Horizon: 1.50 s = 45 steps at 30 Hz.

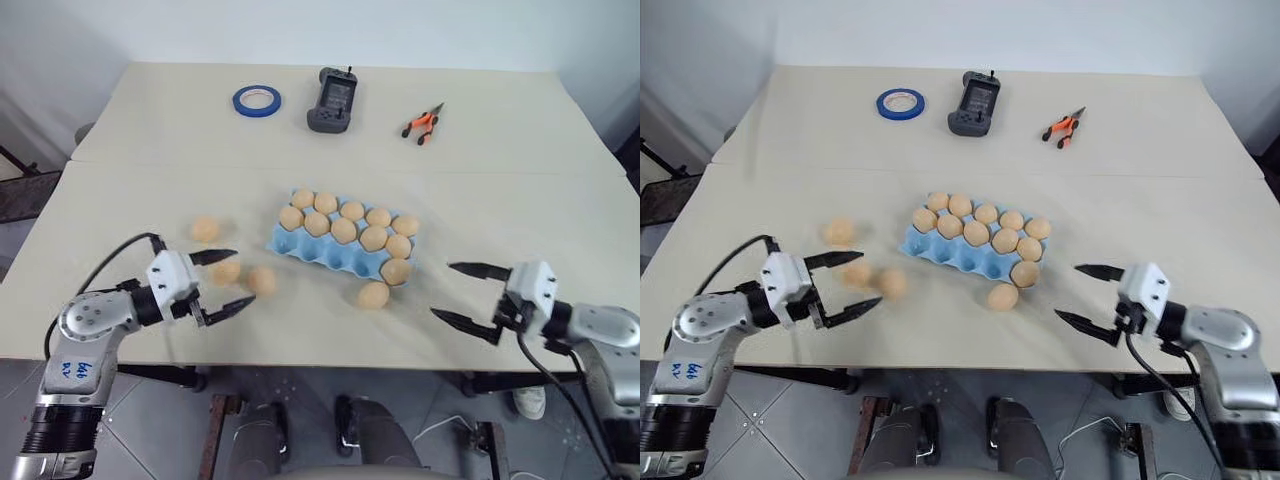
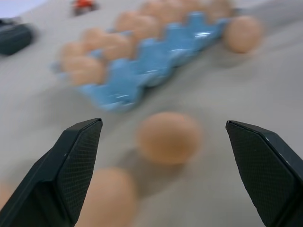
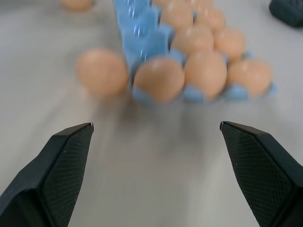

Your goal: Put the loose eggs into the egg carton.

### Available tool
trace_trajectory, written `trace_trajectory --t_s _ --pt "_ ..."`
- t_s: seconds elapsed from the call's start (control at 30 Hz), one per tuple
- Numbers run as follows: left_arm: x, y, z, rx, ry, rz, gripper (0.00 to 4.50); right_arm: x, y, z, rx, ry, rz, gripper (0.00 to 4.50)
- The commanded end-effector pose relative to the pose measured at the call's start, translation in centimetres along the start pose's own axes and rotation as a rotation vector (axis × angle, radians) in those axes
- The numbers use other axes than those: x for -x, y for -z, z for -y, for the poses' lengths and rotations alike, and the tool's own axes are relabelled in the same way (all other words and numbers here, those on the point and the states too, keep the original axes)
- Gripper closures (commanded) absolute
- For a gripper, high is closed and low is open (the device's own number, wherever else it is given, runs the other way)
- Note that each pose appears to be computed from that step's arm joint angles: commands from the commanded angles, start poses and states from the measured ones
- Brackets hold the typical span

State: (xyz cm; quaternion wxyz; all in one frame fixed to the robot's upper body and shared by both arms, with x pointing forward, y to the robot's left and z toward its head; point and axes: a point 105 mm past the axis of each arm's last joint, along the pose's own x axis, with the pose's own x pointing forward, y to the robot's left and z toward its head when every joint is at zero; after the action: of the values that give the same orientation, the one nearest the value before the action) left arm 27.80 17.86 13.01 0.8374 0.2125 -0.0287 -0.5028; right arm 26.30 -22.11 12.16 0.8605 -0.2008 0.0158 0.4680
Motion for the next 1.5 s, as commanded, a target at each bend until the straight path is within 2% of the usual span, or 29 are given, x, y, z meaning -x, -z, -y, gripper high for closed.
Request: trace_trajectory --t_s 0.03,0.23,0.53,0.7,0.93,1.03,1.27,1.33,1.43,1.5 --pt "-0.4 -0.7 0.4 -0.037 0.048 0.05 0.04 0.1 -1.0 -0.4 0.059 -0.008 0.027 0.0" --pt "0.0 -0.2 0.6 -0.026 0.077 0.038 0.04 -3.4 -3.4 -2.5 0.077 -0.125 0.113 0.0" --pt "1.1 0.3 0.9 -0.01 0.059 0.004 0.04 -8.5 -5.0 -4.1 0.098 -0.284 0.129 0.0" --pt "1.4 0.3 1.2 -0.005 0.038 -0.001 0.04 -10.5 -4.2 -4.6 0.107 -0.336 0.094 0.0" --pt "1.8 0.2 1.3 -0.002 0.013 -0.009 0.04 -11.1 -1.5 -4.2 0.132 -0.378 -0.029 0.0" --pt "1.8 0.2 1.2 -0.003 0.0 -0.007 0.0 -11.1 -1.8 -4.2 0.128 -0.395 -0.021 0.63" --pt "1.8 0.2 1.0 -0.005 -0.019 -0.006 0.0 -11.2 -2.5 -4.4 0.162 -0.415 0.007 2.97" --pt "1.8 0.3 0.9 -0.004 -0.024 -0.005 0.0 -11.4 -2.8 -4.3 0.162 -0.41 0.022 3.19" --pt "1.9 0.3 0.8 -0.004 -0.033 -0.005 0.0 -11.5 -3.7 -4.2 0.159 -0.412 0.068 3.2" --pt "1.9 0.3 0.8 -0.003 -0.041 -0.006 0.0 -11.5 -5.4 -4.1 0.117 -0.418 0.152 3.2"
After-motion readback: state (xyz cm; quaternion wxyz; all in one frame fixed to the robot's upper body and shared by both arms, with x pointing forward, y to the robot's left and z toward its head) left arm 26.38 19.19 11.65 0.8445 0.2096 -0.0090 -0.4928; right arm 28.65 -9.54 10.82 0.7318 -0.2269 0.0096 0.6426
